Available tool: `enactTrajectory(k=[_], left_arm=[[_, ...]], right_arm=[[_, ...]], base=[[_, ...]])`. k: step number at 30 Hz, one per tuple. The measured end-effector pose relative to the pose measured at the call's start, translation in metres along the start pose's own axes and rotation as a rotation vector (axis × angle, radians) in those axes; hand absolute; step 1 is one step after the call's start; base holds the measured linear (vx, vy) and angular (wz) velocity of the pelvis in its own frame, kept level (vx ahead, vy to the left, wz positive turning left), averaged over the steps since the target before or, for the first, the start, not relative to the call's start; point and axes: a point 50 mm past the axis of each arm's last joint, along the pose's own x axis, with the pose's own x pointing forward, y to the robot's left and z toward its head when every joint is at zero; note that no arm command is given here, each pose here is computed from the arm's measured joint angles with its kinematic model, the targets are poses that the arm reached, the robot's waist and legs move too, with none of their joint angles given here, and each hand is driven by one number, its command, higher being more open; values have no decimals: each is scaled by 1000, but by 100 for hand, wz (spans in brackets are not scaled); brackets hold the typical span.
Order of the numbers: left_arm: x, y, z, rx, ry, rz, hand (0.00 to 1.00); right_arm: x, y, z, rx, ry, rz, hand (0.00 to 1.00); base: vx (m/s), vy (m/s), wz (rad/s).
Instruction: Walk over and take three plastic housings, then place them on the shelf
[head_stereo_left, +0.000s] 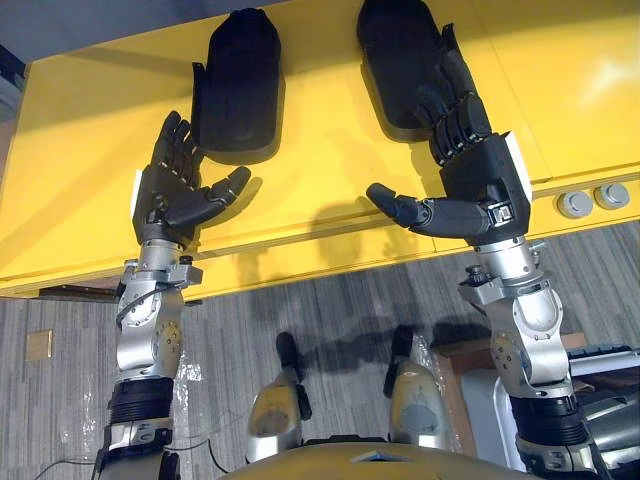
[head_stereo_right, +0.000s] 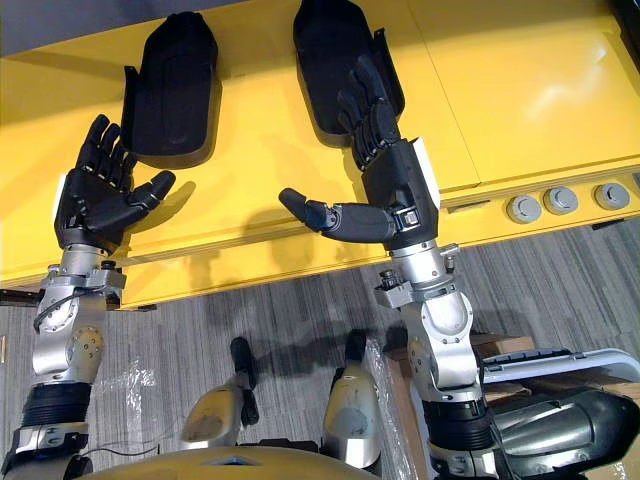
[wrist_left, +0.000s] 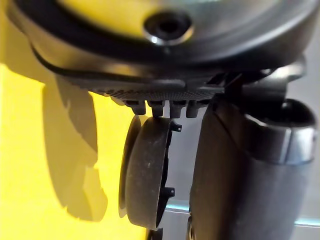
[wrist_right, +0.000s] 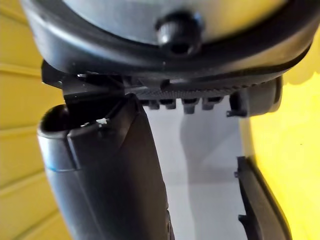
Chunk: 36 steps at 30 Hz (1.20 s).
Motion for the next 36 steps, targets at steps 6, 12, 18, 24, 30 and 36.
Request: enactTrajectory(k=[6, 12, 18, 24, 30, 36], left_arm=[[-15, 1, -11, -31, 44, 13, 100], [-24, -1, -20, -34, 93, -9, 100], [-25, -1, -22, -57, 108, -10, 100], [-35, -3, -30, -64, 161, -25, 100], [-36, -7, -33, -75, 177, -45, 100], [-37, -9, -37, -81, 205, -60, 100]], right_arm=[[-10, 2, -5, 9, 40, 12, 100], [-13, 2, -6, 11, 51, 18, 100], [-14, 2, -6, 11, 51, 18, 100], [-17, 2, -7, 13, 67, 14, 100], [-17, 2, -7, 13, 66, 15, 100], [-18, 2, -7, 13, 68, 19, 100]], base=[[8, 0, -2], [0, 0, 0], [0, 0, 0], [3, 0, -1], [0, 0, 0], [8, 2, -3]])
